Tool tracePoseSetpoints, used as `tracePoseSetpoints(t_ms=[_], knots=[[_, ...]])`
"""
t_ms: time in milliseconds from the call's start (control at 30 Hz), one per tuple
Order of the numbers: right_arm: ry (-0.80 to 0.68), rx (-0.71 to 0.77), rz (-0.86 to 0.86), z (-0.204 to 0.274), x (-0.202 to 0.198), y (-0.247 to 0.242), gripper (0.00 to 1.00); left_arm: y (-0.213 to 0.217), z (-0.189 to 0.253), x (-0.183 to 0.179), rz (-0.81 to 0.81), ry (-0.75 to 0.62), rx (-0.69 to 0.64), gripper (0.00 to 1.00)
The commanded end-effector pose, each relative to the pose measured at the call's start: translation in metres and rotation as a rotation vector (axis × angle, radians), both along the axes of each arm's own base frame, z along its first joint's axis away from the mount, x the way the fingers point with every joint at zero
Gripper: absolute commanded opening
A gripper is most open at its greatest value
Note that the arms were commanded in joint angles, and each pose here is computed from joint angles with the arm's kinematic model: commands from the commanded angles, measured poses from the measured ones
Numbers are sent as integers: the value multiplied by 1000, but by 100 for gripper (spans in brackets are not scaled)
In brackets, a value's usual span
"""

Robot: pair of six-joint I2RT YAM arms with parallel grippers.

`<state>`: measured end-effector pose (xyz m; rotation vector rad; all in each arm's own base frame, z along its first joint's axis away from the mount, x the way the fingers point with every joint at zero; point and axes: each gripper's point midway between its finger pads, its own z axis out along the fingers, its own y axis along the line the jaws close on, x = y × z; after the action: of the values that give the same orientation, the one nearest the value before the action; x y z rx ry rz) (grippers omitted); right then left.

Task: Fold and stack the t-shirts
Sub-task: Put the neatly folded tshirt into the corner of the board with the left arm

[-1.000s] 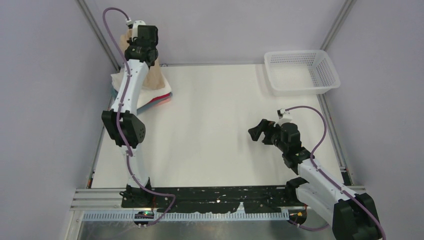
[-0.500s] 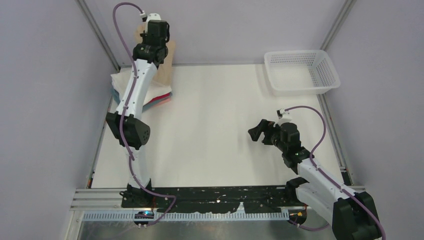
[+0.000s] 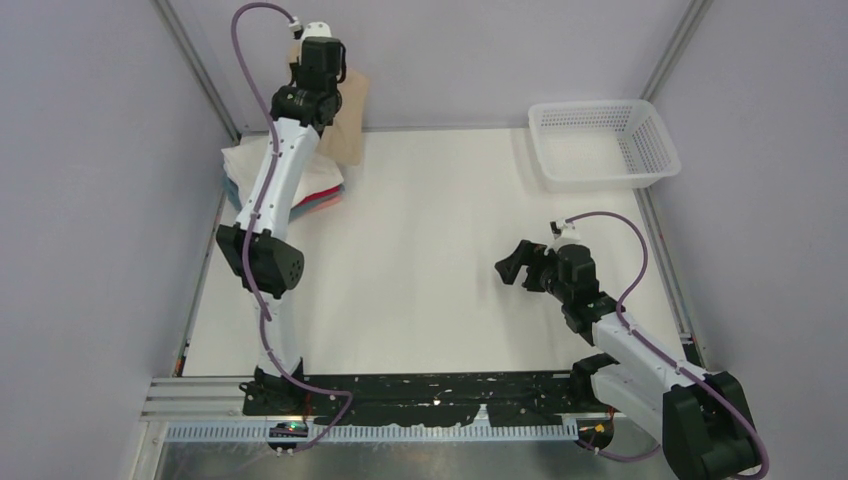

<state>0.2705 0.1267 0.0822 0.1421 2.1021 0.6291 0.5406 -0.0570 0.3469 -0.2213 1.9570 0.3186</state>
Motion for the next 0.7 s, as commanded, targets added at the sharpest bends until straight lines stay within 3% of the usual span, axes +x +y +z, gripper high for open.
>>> tracePoseSetpoints(t_ms=[0,667], knots=[[-60,12,2,16,10,2,95,10,3,12,60,-50,21,0],[-51,13,8,14,11,3,95,86,-56,-15,215,95,44,0]])
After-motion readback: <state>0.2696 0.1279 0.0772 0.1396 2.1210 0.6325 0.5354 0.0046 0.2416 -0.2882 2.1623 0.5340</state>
